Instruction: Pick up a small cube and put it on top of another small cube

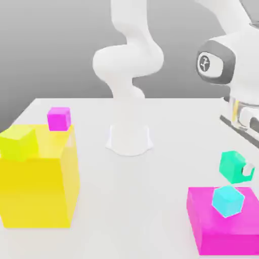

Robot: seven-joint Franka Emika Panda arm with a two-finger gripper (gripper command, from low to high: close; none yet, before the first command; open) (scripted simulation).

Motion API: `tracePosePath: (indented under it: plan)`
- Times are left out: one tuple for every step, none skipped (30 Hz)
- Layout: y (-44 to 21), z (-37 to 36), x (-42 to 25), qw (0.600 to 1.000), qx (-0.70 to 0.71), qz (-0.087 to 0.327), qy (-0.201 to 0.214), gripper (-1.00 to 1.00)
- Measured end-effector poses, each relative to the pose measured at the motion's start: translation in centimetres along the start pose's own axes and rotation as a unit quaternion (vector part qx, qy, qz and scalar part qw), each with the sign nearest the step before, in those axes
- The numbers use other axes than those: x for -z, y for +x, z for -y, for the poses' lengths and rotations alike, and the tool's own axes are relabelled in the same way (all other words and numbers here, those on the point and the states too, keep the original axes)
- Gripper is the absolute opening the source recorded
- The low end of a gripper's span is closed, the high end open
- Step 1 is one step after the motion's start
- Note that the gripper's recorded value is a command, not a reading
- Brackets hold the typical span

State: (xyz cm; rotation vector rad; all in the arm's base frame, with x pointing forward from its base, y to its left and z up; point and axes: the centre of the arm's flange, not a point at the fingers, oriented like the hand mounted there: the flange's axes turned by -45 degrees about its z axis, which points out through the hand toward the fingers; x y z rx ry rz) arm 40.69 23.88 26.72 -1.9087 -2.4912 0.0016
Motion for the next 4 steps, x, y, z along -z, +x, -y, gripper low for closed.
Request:
tracePosePath:
  plan:
    - [-0.2,0.0,-0.89,1.0,-0.001,0.001,0.0,1.0]
    - [-0.2,0.0,-0.89,1.0,-0.001,0.001,0.0,1.0]
    - [-0.2,0.0,-0.89,1.0,-0.001,0.001,0.0,1.0]
    - [-0.2,0.0,-0.89,1.0,-0.001,0.001,0.0,1.0]
